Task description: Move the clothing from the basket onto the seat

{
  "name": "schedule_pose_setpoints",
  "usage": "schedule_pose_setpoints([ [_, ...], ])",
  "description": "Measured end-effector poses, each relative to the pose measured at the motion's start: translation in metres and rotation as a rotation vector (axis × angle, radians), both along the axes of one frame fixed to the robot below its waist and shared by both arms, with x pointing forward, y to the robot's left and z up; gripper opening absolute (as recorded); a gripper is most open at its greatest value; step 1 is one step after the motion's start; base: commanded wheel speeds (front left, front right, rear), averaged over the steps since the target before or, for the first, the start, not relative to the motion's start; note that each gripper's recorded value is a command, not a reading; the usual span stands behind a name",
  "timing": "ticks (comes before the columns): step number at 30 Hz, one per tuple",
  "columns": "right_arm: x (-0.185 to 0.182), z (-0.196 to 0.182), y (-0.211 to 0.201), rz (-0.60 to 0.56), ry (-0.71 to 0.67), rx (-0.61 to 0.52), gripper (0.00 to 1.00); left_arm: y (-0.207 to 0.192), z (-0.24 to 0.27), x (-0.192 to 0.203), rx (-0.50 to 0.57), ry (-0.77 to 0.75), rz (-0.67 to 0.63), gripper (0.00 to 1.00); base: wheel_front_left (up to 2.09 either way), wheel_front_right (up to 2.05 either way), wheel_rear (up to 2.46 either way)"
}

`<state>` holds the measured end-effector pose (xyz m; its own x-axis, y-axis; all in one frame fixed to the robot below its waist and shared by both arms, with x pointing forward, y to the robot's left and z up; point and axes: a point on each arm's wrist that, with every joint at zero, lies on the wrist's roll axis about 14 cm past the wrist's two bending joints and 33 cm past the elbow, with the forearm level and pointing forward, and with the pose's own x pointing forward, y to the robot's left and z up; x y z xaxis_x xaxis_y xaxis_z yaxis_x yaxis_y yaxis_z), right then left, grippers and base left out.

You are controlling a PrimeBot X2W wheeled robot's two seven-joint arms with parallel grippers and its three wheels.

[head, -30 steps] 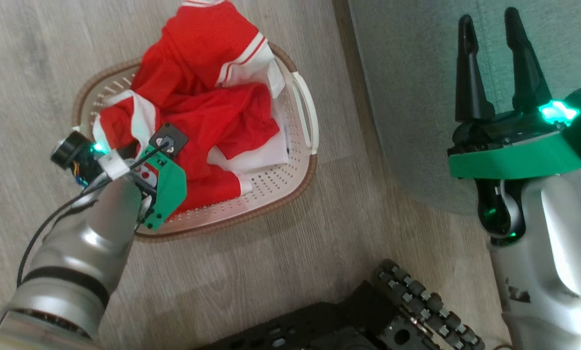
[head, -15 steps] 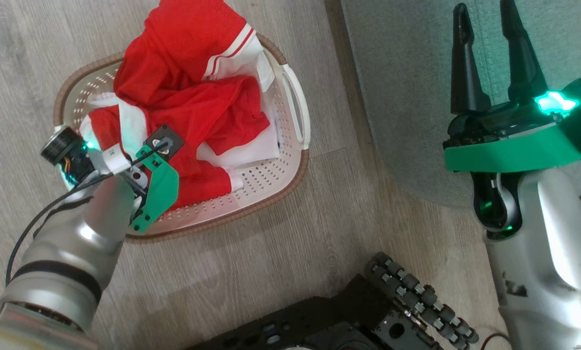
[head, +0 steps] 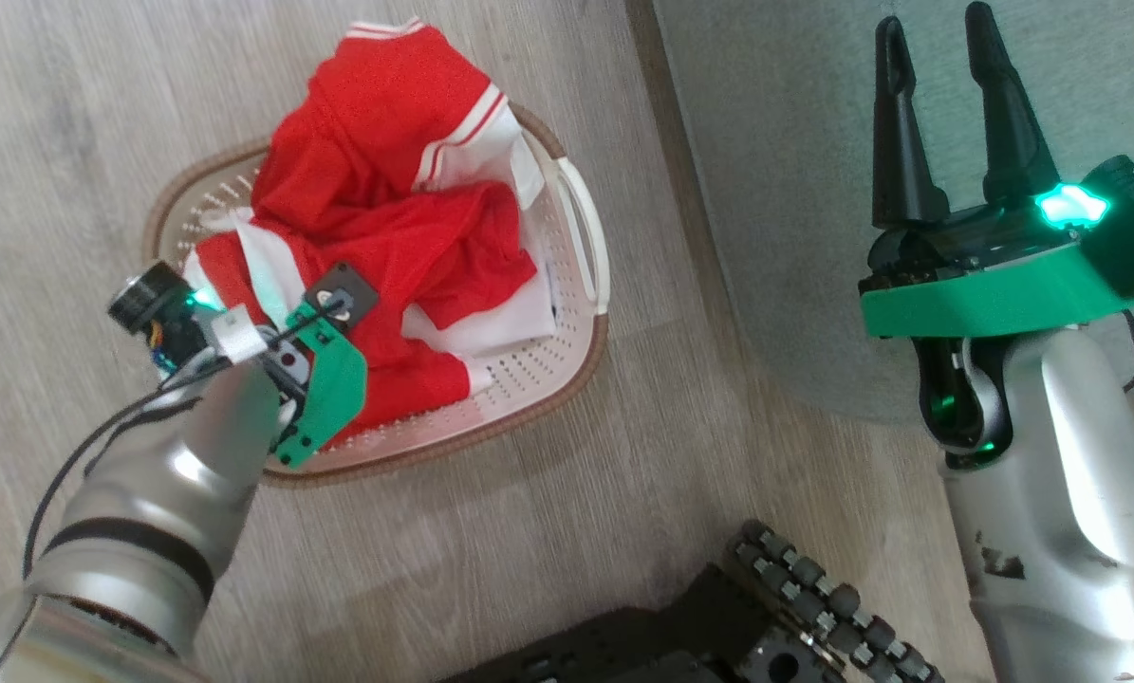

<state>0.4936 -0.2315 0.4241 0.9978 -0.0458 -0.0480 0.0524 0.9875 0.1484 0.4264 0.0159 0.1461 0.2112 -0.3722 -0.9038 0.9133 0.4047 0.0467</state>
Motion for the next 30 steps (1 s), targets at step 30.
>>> schedule_pose_setpoints([
  [30,-0.077,0.096,0.013,0.030,-0.176,0.028,1.00,-0.022,0.184,-0.006,-0.441,-0.313,0.301,0.00,0.00,0.00,0.00],
])
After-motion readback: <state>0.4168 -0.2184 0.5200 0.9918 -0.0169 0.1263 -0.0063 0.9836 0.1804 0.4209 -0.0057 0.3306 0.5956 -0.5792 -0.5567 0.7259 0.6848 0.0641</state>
